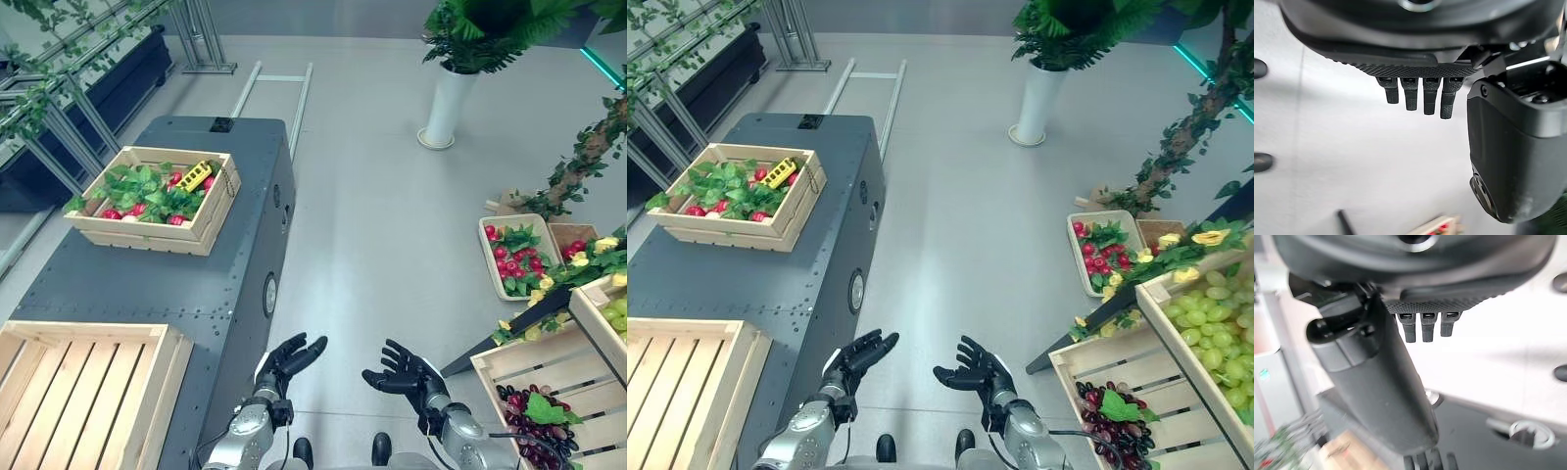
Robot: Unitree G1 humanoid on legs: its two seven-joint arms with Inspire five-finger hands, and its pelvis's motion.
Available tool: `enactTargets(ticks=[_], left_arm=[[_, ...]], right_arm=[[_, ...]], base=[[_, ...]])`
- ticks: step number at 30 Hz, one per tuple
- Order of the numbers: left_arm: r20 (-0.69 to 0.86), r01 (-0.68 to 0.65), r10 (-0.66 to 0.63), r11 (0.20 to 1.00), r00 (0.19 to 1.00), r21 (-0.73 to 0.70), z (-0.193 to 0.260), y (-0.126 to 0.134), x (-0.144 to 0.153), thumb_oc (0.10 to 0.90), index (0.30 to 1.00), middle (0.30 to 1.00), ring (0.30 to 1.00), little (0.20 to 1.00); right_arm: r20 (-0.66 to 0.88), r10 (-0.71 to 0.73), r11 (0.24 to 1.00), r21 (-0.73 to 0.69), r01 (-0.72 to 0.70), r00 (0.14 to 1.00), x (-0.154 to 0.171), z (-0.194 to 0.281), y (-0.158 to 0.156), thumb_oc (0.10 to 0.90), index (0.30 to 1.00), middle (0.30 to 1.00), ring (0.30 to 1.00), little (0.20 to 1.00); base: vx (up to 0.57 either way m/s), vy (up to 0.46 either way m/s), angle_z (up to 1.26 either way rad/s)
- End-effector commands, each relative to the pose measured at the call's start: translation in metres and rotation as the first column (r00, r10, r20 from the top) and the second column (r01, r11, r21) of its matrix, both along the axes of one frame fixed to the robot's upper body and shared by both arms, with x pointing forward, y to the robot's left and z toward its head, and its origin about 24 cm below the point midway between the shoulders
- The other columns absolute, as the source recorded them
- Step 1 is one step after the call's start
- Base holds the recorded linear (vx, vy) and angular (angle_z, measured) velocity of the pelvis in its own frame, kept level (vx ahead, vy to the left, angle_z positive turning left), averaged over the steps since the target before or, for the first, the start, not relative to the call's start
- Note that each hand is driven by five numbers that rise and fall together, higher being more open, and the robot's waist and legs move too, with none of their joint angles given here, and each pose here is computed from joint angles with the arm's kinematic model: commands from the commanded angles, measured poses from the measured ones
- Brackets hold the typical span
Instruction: Pick up the fruits from the basket on one side to the basket on the other side
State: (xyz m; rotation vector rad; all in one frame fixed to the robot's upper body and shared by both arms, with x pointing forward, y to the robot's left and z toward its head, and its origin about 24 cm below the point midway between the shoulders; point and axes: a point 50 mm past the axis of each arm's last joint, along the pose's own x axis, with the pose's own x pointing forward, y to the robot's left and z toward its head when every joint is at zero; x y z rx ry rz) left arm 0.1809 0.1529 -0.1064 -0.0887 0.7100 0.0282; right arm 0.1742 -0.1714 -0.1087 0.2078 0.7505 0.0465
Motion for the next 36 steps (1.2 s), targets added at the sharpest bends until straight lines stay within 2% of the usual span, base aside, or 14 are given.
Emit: enactTargets(ticks=[1,3,6,7,9,12,18,24,29,36], left_arm=[[0.047,0.032,-0.037,0.995,0.998,0.095,-0.002,0.009,0.012,0.8,0.9,0.9,0.9,0.9],[-0.047,0.026,-0.021,0.993,0.999,0.118,-0.016,0.014,0.001,0.8,0.9,0.9,0.9,0.9],[-0.208,-0.005,0.046,0.981,0.977,0.193,-0.04,0.031,-0.032,0.8,0.9,0.9,0.9,0.9],[-0.214,-0.006,0.05,0.98,0.976,0.198,-0.04,0.032,-0.033,0.8,0.9,0.9,0.9,0.9],[-0.309,-0.008,0.094,0.964,0.947,0.267,-0.05,0.044,-0.057,0.8,0.9,0.9,0.9,0.9],[-0.378,0.017,0.103,0.953,0.92,0.302,-0.055,0.048,-0.074,0.8,0.9,0.9,0.9,0.9],[-0.417,0.052,0.081,0.953,0.905,0.298,-0.058,0.045,-0.082,0.8,0.9,0.9,0.9,0.9],[-0.406,0.157,-0.037,0.951,0.913,0.266,-0.056,0.041,-0.068,0.8,0.9,0.9,0.9,0.9],[-0.398,0.235,-0.128,0.943,0.908,0.234,-0.054,0.034,-0.06,0.8,0.9,0.9,0.9,0.9],[-0.386,0.256,-0.151,0.937,0.91,0.237,-0.053,0.033,-0.059,0.8,0.9,0.9,0.9,0.9]], right_arm=[[-0.024,-0.091,0.995,0.028,0.092,0.996,0.008,-0.009,0.005,0.8,0.9,0.9,0.9,0.9],[-0.098,-0.082,0.996,-0.033,0.079,0.992,-0.002,-0.021,-0.001,0.8,0.9,0.9,0.9,0.9],[-0.233,-0.112,0.992,-0.09,0.093,0.966,-0.03,-0.04,-0.013,0.8,0.9,0.9,0.9,0.9],[-0.237,-0.112,0.991,-0.093,0.092,0.965,-0.03,-0.04,-0.014,0.8,0.9,0.9,0.9,0.9],[-0.283,-0.111,0.99,-0.116,0.081,0.953,-0.041,-0.045,-0.018,0.8,0.9,0.9,0.9,0.9],[-0.317,-0.073,0.991,-0.128,0.033,0.946,-0.052,-0.05,-0.018,0.8,0.9,0.9,0.9,0.9],[-0.387,-0.064,0.976,-0.218,-0.023,0.92,-0.072,-0.056,-0.025,0.8,0.9,0.9,0.9,0.9],[-0.369,0.04,0.942,-0.296,-0.158,0.928,-0.061,-0.052,-0.027,0.8,0.9,0.9,0.9,0.9],[-0.388,0.04,0.928,-0.327,-0.178,0.921,-0.06,-0.052,-0.031,0.8,0.9,0.9,0.9,0.9],[-0.402,0.041,0.92,-0.342,-0.191,0.915,-0.062,-0.052,-0.032,0.8,0.9,0.9,0.9,0.9]], base=[[0.05,0.023,-0.04],[0.02,0.017,-0.05],[0.02,0.016,-0.04],[0.01,0.031,-0.06],[0.01,0.04,-0.13],[-0.01,0.054,-0.15],[-0.03,0.042,-0.17],[-0.06,0.019,-0.21],[-0.05,0.015,-0.18],[0.01,0.003,-0.1]])
